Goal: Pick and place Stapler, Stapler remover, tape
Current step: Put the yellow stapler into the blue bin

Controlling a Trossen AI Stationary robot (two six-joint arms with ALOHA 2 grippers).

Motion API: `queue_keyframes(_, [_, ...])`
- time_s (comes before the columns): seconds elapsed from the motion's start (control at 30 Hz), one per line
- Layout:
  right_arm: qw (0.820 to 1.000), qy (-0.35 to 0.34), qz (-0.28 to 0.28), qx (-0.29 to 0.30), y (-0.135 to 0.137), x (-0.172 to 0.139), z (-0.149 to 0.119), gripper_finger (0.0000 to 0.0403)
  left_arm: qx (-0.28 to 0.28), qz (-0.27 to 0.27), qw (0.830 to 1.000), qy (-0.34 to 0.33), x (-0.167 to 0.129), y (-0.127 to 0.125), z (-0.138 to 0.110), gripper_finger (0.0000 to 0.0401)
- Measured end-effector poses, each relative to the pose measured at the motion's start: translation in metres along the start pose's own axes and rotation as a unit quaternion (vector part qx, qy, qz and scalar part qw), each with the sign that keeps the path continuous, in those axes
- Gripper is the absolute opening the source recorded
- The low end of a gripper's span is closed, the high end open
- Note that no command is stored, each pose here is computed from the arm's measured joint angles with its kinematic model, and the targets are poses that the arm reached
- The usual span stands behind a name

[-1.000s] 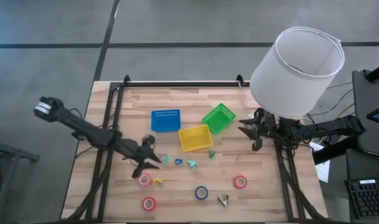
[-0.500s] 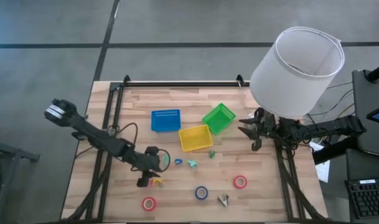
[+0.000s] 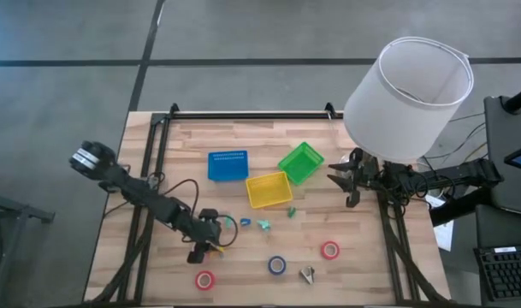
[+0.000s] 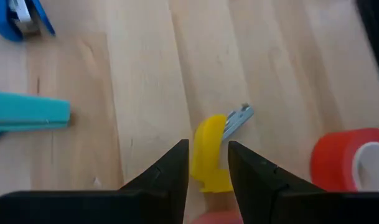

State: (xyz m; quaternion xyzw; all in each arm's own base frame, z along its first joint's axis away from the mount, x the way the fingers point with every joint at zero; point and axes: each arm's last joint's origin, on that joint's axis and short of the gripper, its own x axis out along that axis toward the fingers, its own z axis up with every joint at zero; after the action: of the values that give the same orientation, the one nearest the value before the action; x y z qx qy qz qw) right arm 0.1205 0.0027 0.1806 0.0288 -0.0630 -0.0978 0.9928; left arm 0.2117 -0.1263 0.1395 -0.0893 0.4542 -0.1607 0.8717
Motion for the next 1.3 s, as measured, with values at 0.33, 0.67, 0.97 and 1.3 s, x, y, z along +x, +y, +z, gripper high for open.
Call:
queue_keyframes(0.33, [1.0,0.003,0.0,-0.001,0.0,0.0,-0.001,0.0147,0.024,0.011,0.999,0.02,0.012,0.001,-0.001,0.009])
queue_keyframes(0.67, [1.0,0.003,0.0,-0.006,0.0,0.0,-0.001,0.0147,0.034,0.057,0.997,-0.05,-0.009,0.0,0.011,0.0033])
queue_keyframes(0.97, [1.0,-0.001,-0.001,-0.017,0.0,0.0,0.0,0.0147,0.078,0.227,0.961,-0.136,-0.05,0.023,0.035,0.0055])
queue_keyframes(1.3, [1.0,-0.002,0.0,-0.015,0.0,0.0,0.0,0.0146,0.007,0.395,0.916,-0.076,-0.097,0.11,0.061,0.0054])
